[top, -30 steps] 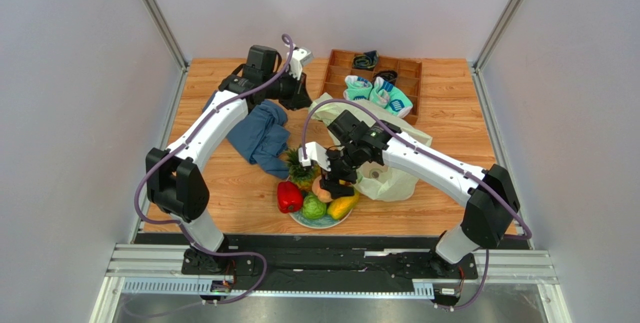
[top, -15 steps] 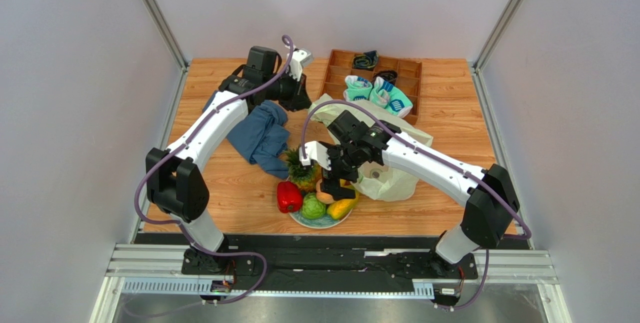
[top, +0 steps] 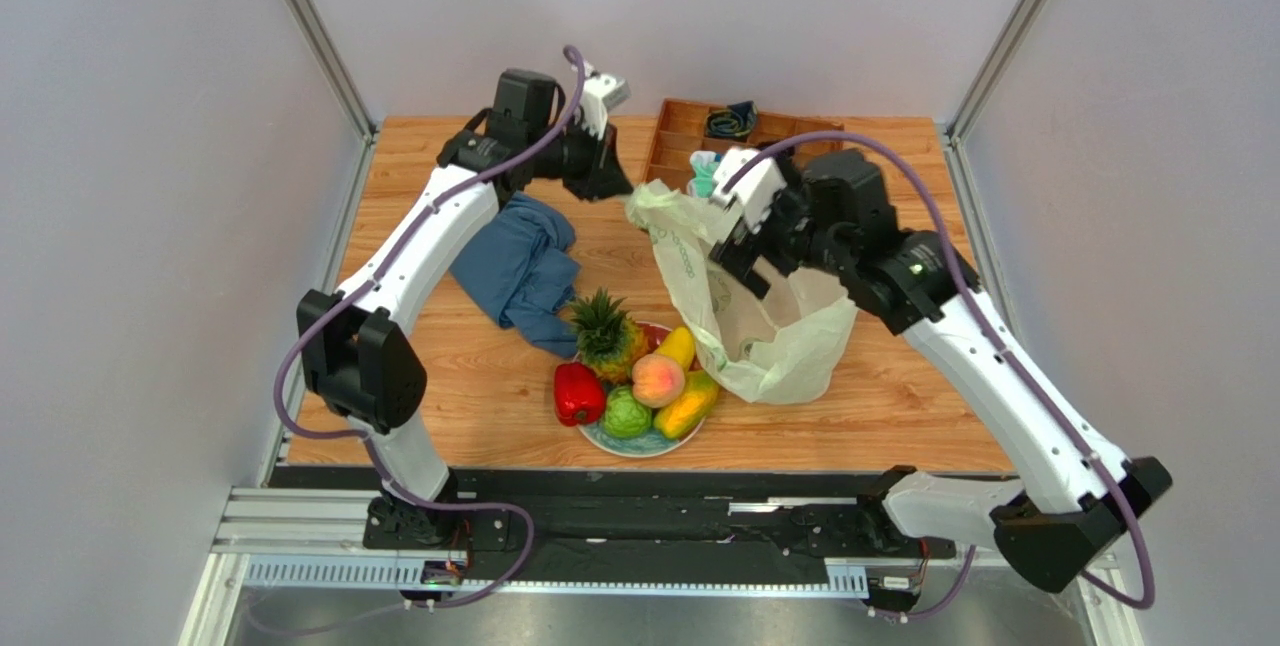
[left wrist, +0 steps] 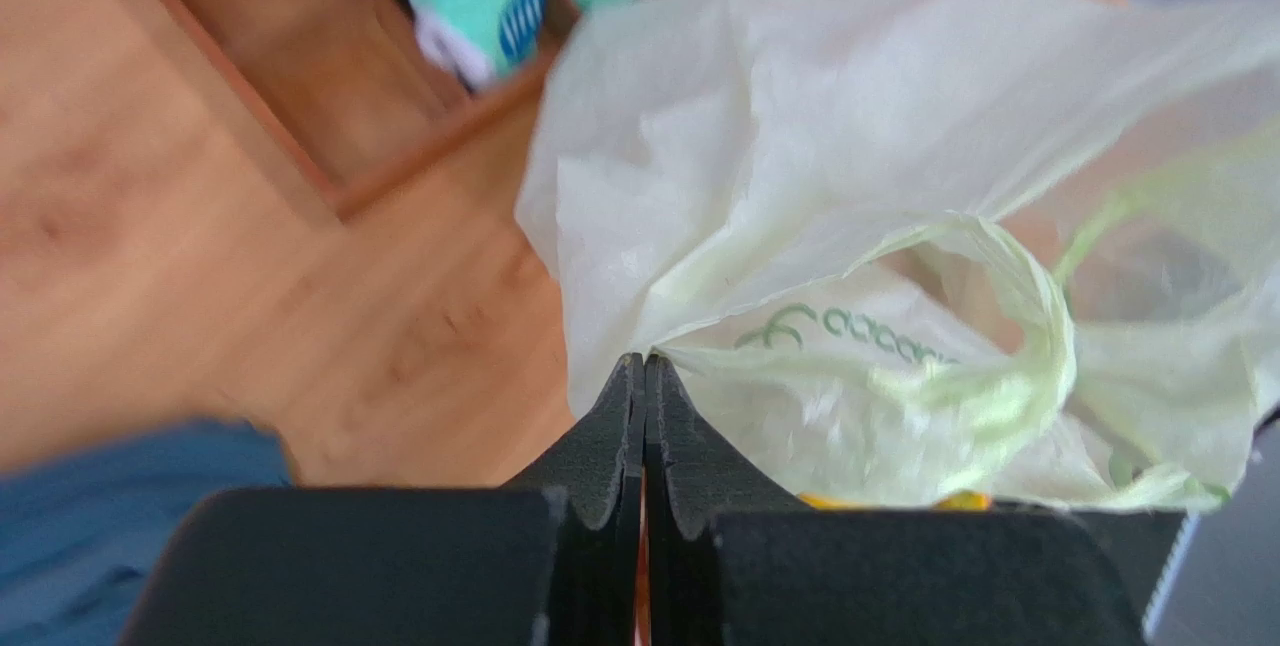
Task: Take the fake fruits out of the plastic bag
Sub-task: Place the fake fruit on the plate, then place the plastic bag at the center of the board, then reset both arms
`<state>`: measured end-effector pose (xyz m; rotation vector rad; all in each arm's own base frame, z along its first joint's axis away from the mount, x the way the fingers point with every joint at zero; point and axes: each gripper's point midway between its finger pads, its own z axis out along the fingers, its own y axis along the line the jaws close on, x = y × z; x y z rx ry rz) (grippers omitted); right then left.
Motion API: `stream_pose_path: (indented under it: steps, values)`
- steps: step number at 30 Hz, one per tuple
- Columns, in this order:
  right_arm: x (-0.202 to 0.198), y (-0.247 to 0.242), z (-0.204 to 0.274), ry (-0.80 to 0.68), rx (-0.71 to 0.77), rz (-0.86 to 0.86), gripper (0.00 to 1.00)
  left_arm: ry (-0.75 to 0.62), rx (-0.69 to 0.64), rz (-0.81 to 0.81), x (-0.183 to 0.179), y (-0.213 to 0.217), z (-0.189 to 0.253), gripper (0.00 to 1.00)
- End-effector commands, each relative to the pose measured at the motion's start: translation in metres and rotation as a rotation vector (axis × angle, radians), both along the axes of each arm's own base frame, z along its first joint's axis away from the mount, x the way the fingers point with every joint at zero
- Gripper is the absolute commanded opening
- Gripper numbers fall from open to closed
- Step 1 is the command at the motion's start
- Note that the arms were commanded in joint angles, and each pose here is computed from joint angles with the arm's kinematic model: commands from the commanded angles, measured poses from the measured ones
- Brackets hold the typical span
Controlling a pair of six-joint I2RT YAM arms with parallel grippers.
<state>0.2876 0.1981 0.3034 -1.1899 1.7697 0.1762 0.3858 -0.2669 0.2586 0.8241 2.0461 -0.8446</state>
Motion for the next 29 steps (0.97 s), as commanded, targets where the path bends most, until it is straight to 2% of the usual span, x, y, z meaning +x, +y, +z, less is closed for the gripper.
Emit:
stream_pose_path:
  steps: [1, 2, 4, 5, 7, 8, 9, 10, 11, 12, 13, 14, 16, 17, 19, 20, 23, 24, 29]
  values:
    - [0.073, -0.065, 0.067, -0.213, 0.188, -0.422, 1.00, -0.252, -0.138, 0.000, 0.040, -0.020, 0.111, 0.00]
    - [0.085, -0.092, 0.067, -0.207, 0.195, -0.514, 1.00, -0.277, -0.144, 0.003, 0.048, -0.023, 0.117, 0.00]
    - [0.097, -0.115, 0.067, -0.171, 0.221, -0.616, 1.00, -0.378, -0.167, 0.015, 0.053, -0.022, 0.151, 0.00]
    - [0.100, -0.137, 0.060, -0.145, 0.221, -0.680, 1.00, -0.402, -0.173, 0.020, 0.051, -0.020, 0.160, 0.04]
    - [0.097, -0.153, 0.043, -0.097, 0.235, -0.725, 1.00, -0.404, -0.150, 0.063, 0.053, -0.013, 0.157, 0.24]
    - [0.095, -0.167, 0.033, -0.076, 0.228, -0.762, 1.00, -0.429, -0.135, 0.068, 0.047, -0.007, 0.161, 0.43]
    - [0.093, -0.171, 0.025, -0.061, 0.223, -0.777, 1.00, -0.426, -0.121, 0.079, 0.044, -0.003, 0.158, 0.52]
    - [0.089, -0.175, 0.017, -0.041, 0.221, -0.788, 1.00, -0.386, -0.084, 0.109, 0.044, 0.003, 0.137, 0.59]
    - [0.081, -0.179, -0.001, 0.006, 0.204, -0.793, 1.00, -0.400, -0.080, 0.130, 0.035, 0.011, 0.144, 0.76]
    - [0.076, -0.181, -0.008, 0.025, 0.194, -0.800, 1.00, -0.395, -0.067, 0.148, 0.030, 0.017, 0.141, 0.79]
    - [0.071, -0.182, -0.015, 0.043, 0.189, -0.806, 1.00, -0.365, -0.030, 0.184, 0.027, 0.025, 0.123, 0.90]
    - [0.061, -0.184, -0.025, 0.061, 0.183, -0.811, 1.00, -0.402, -0.035, 0.201, 0.013, 0.035, 0.137, 0.92]
    - [0.051, -0.184, -0.037, 0.088, 0.186, -0.821, 1.00, -0.406, 0.007, 0.242, 0.003, 0.050, 0.127, 0.93]
    - [0.045, -0.184, -0.050, 0.109, 0.179, -0.825, 1.00, -0.447, -0.002, 0.262, -0.012, 0.061, 0.144, 0.94]
    - [0.035, -0.180, -0.050, 0.109, 0.197, -0.814, 1.00, -0.456, 0.038, 0.294, -0.023, 0.076, 0.136, 0.94]
    - [0.026, -0.177, -0.056, 0.133, 0.199, -0.810, 1.00, -0.487, 0.034, 0.317, -0.034, 0.087, 0.147, 0.94]
    - [0.007, -0.169, -0.068, 0.191, 0.187, -0.813, 1.00, -0.450, 0.082, 0.401, -0.045, 0.118, 0.131, 0.94]
    - [0.003, -0.171, -0.069, 0.194, 0.182, -0.823, 1.00, -0.399, 0.109, 0.425, -0.047, 0.127, 0.110, 0.94]
    - [-0.008, -0.184, -0.095, 0.250, 0.100, -0.890, 1.00, -0.354, 0.207, 0.537, -0.058, 0.174, 0.062, 0.94]
